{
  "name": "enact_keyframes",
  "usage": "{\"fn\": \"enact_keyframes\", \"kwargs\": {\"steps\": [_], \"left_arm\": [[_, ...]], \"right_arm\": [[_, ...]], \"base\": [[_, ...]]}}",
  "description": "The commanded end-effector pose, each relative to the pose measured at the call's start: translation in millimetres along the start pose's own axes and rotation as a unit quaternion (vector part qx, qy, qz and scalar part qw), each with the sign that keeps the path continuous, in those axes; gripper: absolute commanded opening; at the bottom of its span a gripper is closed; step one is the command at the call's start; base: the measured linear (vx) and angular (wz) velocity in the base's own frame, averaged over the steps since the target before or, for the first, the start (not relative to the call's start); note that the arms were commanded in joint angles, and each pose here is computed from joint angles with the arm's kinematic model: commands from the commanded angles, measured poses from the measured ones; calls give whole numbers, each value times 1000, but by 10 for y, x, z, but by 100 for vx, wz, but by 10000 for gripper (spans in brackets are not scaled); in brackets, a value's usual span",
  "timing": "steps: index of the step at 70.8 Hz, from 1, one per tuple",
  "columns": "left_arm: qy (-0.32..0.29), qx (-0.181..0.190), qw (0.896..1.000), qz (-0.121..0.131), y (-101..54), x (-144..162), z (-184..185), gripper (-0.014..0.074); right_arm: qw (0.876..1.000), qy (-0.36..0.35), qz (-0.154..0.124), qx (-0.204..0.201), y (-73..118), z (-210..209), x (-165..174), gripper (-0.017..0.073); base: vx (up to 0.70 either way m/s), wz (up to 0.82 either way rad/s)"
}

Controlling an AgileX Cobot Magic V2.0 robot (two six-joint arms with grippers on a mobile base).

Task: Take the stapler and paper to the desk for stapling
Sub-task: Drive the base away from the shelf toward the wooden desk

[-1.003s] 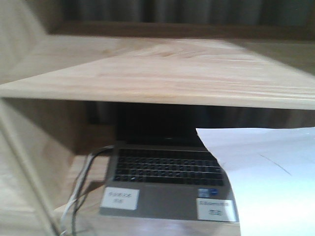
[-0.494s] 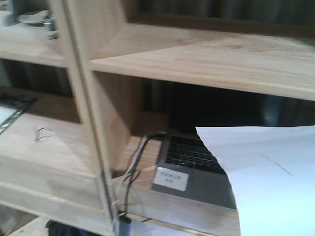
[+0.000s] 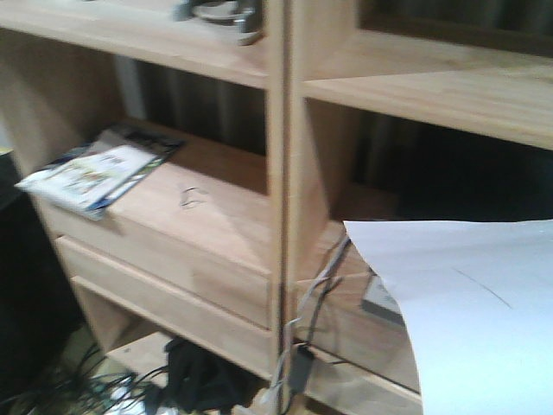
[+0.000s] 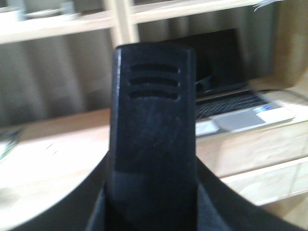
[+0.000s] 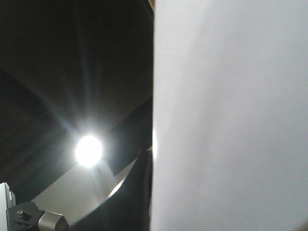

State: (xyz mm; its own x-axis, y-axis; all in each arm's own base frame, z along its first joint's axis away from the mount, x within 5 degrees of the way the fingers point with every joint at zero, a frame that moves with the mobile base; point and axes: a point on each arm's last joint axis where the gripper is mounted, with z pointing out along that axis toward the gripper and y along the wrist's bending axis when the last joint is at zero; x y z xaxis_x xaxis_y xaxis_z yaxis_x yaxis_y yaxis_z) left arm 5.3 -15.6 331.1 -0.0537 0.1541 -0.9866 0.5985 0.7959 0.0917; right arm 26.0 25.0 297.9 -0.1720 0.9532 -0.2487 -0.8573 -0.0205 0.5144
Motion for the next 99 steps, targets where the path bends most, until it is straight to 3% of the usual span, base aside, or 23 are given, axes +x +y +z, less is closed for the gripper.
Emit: {"fn": "enact_keyframes", "kwargs": {"steps": [1,99], "left_arm": [[-62,-9,998,-7,23,-172,-23,-6],[-62,-9,998,-7,23,-172,-23,-6]], "right_arm": [[1000,-3,-6,-27,77,54,-21,-5],[1000,-3,-6,-29,79,54,-21,-5]], "base": [[-12,45],[-8,44]]}}
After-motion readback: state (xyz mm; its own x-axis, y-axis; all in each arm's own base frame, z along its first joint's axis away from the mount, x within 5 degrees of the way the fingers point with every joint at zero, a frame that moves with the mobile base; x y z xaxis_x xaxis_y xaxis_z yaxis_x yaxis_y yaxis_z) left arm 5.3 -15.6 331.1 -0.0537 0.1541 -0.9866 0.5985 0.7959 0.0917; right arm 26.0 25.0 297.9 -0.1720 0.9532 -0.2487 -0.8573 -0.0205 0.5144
